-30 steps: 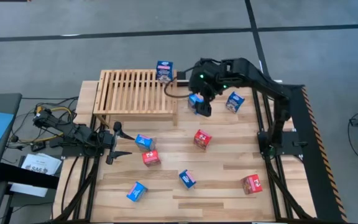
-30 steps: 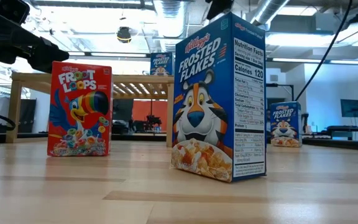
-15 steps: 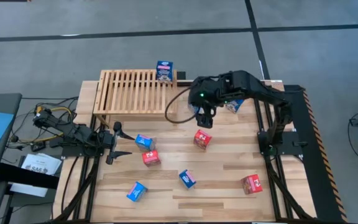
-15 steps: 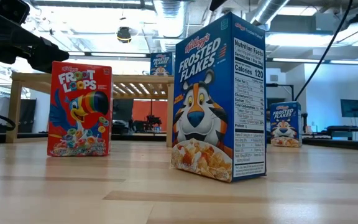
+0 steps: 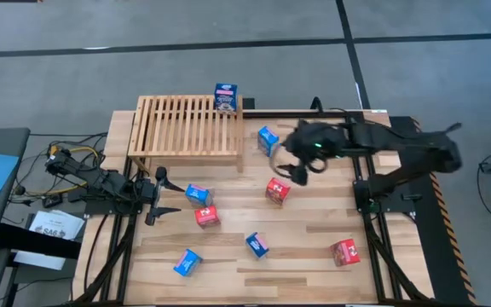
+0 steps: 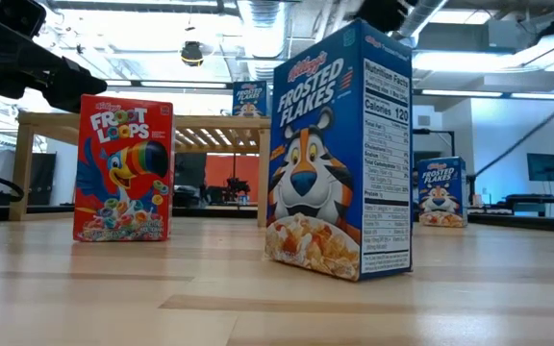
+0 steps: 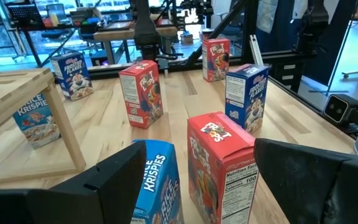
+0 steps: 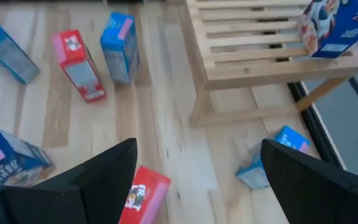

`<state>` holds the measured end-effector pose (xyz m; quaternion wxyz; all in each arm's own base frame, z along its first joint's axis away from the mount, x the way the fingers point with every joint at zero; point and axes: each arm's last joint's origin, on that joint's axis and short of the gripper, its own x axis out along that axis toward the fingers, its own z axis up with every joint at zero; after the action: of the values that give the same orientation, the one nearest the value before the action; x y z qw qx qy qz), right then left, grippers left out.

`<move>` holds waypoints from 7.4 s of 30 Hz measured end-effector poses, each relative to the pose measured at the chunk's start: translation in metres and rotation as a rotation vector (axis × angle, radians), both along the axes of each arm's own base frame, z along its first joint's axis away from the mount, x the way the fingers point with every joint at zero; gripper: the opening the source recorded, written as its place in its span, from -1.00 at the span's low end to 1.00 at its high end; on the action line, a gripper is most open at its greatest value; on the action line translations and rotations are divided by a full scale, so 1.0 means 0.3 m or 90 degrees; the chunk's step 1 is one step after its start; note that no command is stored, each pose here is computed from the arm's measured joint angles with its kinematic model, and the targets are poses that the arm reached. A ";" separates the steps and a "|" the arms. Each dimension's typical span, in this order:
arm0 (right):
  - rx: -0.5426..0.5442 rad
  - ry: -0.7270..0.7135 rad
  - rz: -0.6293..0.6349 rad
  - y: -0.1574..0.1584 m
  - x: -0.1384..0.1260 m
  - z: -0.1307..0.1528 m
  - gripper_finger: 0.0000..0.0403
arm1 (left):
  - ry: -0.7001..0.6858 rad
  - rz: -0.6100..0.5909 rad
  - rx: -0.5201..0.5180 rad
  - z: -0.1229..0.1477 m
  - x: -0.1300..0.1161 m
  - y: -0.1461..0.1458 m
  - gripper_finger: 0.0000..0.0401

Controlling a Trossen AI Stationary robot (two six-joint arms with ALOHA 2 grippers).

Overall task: Stack cereal on shelf
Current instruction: Put the middle light blue cereal box on the shelf

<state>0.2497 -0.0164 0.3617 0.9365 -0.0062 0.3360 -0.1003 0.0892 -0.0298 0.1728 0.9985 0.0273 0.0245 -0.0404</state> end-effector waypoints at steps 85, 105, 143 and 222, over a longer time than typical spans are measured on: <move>-0.082 -0.369 -0.140 -0.041 -0.493 -0.679 0.81 | 0.000 0.000 0.000 0.000 0.000 0.000 0.44; -0.082 -0.368 -0.140 -0.041 -0.493 -0.680 0.81 | -0.090 -0.005 -0.175 0.051 -0.001 0.000 0.44; -0.082 -0.368 -0.140 -0.041 -0.493 -0.680 0.81 | 0.091 0.197 -0.049 0.338 0.089 -0.014 0.44; -0.082 -0.369 -0.140 -0.041 -0.493 -0.680 0.81 | 0.500 0.121 0.019 0.156 0.364 0.045 0.19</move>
<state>0.1019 -0.0286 0.1579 0.9745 -0.0004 0.0467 -0.2196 0.1986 -0.0163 0.2196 0.9119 0.0215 0.4073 0.0450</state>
